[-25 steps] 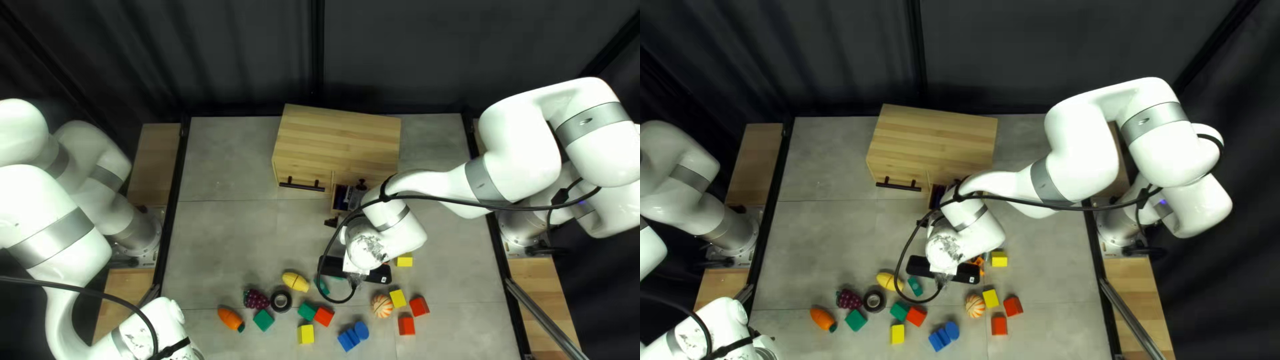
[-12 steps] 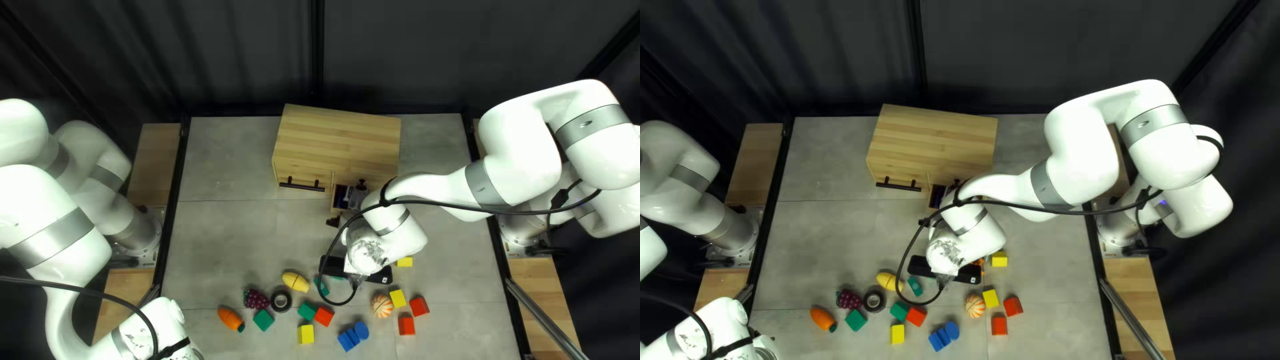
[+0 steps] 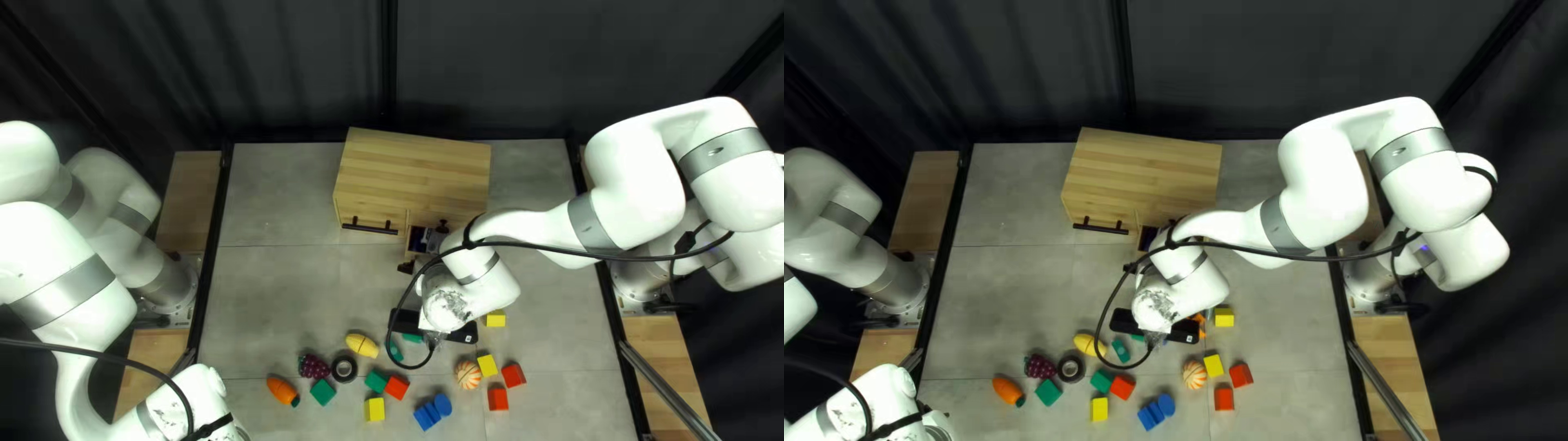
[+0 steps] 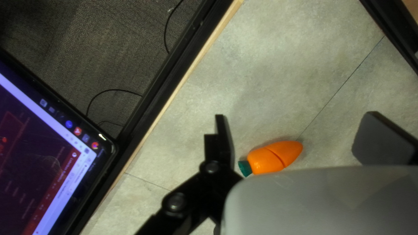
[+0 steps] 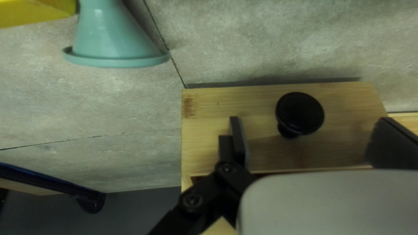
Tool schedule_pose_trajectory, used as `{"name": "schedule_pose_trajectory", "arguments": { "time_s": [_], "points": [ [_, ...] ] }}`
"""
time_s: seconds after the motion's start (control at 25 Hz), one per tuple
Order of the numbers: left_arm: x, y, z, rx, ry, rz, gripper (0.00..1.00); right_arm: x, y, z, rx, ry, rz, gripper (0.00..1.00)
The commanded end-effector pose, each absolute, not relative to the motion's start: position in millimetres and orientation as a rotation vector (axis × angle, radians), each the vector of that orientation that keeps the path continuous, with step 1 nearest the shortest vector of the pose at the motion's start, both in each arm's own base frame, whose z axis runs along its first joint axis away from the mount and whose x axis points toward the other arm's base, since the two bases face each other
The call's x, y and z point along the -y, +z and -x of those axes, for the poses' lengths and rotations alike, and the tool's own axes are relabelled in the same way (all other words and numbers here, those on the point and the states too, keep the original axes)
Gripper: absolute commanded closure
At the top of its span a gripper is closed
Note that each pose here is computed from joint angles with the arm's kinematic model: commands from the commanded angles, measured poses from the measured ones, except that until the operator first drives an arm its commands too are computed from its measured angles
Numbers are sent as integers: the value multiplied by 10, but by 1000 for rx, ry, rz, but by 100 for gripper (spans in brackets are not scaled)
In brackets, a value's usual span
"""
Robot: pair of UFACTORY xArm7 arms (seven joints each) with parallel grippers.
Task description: Open drawers and place objects into drawer and close
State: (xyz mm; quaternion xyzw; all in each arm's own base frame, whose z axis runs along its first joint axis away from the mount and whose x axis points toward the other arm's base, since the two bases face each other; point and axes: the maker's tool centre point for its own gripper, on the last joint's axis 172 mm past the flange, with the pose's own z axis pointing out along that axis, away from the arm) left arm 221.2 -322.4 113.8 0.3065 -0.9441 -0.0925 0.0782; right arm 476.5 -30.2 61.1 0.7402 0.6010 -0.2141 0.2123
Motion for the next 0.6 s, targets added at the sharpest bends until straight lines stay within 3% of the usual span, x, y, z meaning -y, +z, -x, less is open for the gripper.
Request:
{"name": "schedule_pose_trajectory", "arguments": {
  "time_s": [0.04, 0.6],
  "points": [
    [3224, 1138, -2212, 2827, -277, -918, 0, 335, 617, -4745, -1658, -609, -2052, 0],
    [3224, 1138, -2212, 2827, -277, -918, 0, 429, 585, -4688, -1668, -630, -2011, 0]
  ]
}}
